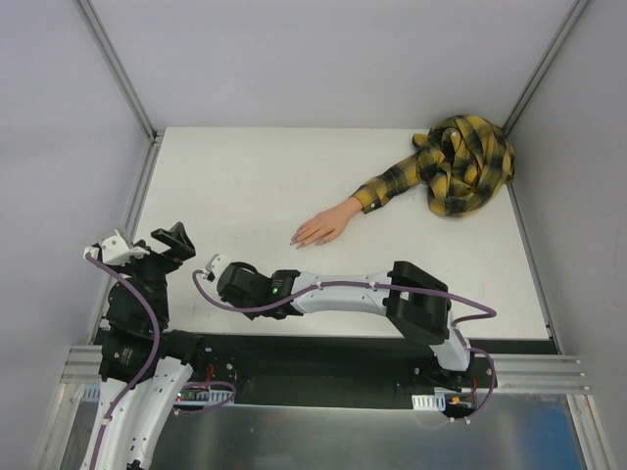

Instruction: Paint the nails

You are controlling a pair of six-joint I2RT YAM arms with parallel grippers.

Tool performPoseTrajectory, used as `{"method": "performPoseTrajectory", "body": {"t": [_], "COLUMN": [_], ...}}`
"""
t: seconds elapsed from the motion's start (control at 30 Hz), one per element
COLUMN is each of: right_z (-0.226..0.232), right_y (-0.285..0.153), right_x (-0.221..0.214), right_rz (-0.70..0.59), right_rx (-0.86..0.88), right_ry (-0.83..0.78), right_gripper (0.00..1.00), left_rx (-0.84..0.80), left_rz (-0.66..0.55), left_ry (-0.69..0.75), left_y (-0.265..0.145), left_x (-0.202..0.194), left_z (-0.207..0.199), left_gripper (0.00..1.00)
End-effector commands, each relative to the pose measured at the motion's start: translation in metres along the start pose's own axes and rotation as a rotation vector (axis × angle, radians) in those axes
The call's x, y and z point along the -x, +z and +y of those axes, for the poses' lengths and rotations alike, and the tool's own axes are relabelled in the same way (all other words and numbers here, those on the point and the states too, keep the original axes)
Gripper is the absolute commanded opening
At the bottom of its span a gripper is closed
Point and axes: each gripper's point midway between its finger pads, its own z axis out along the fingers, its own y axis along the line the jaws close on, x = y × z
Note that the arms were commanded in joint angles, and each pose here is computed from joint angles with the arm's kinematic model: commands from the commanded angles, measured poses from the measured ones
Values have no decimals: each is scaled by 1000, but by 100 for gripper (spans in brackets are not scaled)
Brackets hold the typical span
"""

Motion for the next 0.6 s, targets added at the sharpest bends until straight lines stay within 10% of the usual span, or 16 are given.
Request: {"method": "performPoseTrajectory", "body": {"t": [0.0, 0.57], "right_z": [1, -1], "right_y": [-2, 1], "right_x": [11, 2], "right_rz": [-24, -5], "right_rx": [-8, -19], "right_ry": [-6, -13], "right_gripper": [24, 29], "left_rx": [-17, -46], "left_rz": [1, 41], "left_ry": [-4, 15], "left_y": [2, 6], "left_x": [2, -5], "left_z": [-4, -12], "left_gripper": [99, 99]}}
